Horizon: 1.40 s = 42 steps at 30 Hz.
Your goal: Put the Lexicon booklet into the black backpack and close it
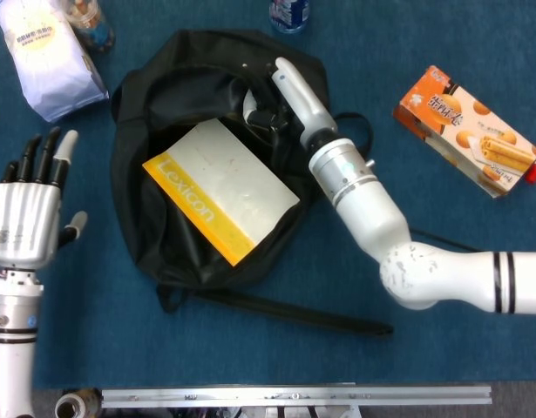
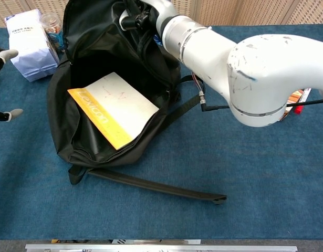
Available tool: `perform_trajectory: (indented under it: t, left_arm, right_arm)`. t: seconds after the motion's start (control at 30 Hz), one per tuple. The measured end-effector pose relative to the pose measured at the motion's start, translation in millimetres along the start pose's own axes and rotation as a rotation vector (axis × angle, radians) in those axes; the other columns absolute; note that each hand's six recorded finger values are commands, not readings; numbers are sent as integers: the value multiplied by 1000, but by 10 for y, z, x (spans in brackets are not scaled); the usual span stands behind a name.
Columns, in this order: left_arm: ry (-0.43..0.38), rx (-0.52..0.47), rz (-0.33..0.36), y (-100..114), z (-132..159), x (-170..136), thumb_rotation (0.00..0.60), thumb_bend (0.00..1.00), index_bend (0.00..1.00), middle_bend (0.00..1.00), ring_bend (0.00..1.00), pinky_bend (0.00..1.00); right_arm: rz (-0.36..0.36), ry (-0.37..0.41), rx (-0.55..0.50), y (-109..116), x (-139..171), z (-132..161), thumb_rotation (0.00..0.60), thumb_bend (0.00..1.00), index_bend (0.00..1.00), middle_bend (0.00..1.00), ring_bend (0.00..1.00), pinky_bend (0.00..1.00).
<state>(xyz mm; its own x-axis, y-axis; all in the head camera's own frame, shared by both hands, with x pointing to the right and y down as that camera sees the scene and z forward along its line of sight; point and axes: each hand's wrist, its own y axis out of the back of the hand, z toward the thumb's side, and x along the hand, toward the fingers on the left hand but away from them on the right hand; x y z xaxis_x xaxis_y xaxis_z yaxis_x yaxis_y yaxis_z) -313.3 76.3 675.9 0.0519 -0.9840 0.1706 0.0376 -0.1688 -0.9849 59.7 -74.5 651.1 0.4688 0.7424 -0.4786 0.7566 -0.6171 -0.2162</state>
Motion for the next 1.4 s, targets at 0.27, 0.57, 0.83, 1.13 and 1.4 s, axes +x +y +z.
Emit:
perform_trajectory:
  t: [0.27,0.57,0.83,1.13,1.4]
  left_arm:
    - [49,-3,-21,113,-174,67,600,140,0,120,120,296]
    - [69,6,-30,135,-219,87,600,140,0,120,120,295]
    - [88,14,-23,169,-252,117,600,140,0,120,120,296]
    - [106,19,-17,187,-293,102,600,140,0,120,120,293]
    - [111,23,-22,172,-301,102,600,140,0,120,120,290]
  right_arm:
    - [41,-15,131,195,85,-53,600,991,776,627,659,921]
    - [94,-55,315,425,204,-206,600,945,767,621,645,899]
    - [241,-31,324,180,355,-272,600,543,494,460,435,602]
    - [435,-26,300,-83,580,-317,600,177,135,264,202,325]
    - [502,-36,348,-135,745,-367,600,78,36,209,142,280]
